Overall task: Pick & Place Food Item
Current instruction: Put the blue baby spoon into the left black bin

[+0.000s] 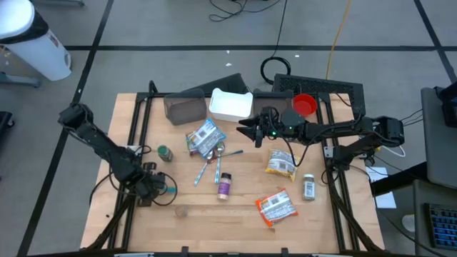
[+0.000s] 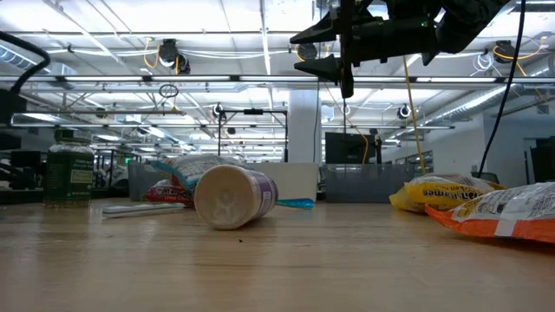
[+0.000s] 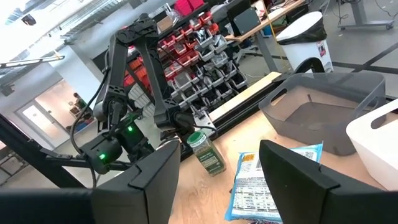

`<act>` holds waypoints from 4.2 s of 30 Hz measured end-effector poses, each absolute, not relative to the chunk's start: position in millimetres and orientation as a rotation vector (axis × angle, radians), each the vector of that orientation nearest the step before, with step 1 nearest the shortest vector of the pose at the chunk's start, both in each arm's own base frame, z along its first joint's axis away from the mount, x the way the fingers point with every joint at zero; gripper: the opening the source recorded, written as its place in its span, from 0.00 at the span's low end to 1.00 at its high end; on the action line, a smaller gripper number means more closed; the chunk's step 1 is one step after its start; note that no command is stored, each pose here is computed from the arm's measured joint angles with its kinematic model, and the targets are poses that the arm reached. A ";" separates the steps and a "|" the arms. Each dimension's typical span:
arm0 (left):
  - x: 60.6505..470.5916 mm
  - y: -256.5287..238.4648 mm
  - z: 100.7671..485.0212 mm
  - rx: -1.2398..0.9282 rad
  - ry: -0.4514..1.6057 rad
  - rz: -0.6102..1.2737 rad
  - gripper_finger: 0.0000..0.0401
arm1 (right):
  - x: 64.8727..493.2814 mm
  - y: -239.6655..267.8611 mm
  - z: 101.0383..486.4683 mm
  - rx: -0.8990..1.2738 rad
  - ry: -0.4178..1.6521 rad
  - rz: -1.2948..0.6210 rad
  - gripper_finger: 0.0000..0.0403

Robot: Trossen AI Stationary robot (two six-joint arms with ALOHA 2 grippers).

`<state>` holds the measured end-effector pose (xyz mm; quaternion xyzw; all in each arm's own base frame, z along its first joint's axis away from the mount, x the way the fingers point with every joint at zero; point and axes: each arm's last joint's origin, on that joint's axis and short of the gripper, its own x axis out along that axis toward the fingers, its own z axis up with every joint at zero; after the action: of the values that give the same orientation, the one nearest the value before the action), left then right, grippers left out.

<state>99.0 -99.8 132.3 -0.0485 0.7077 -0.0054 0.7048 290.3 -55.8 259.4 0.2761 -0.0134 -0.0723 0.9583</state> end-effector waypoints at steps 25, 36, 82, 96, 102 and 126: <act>195.1 -60.3 228.8 -0.260 1.103 0.123 0.06 | 288.3 -59.8 275.7 0.660 -0.226 -0.166 0.52; 221.8 15.3 289.9 -0.194 0.919 0.343 0.06 | 289.5 -59.7 263.7 1.005 -0.142 -0.188 0.51; 347.4 59.2 342.1 0.238 1.142 0.232 0.06 | 290.4 -65.7 250.1 1.091 -0.048 -0.244 0.27; 348.1 56.3 342.3 0.269 1.143 0.220 0.06 | 290.4 -65.8 250.2 1.091 -0.047 -0.240 0.03; 348.6 56.3 342.4 0.268 1.138 0.220 0.06 | 290.1 -65.6 249.0 1.088 -0.032 -0.246 0.04; 327.8 76.3 397.7 0.218 0.954 0.343 0.52 | 285.5 -81.3 243.2 1.024 0.008 -0.310 0.03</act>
<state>327.8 76.3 397.7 0.1040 0.4560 0.1638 0.8686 285.5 -81.3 243.2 0.4880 0.0038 -0.1479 0.8602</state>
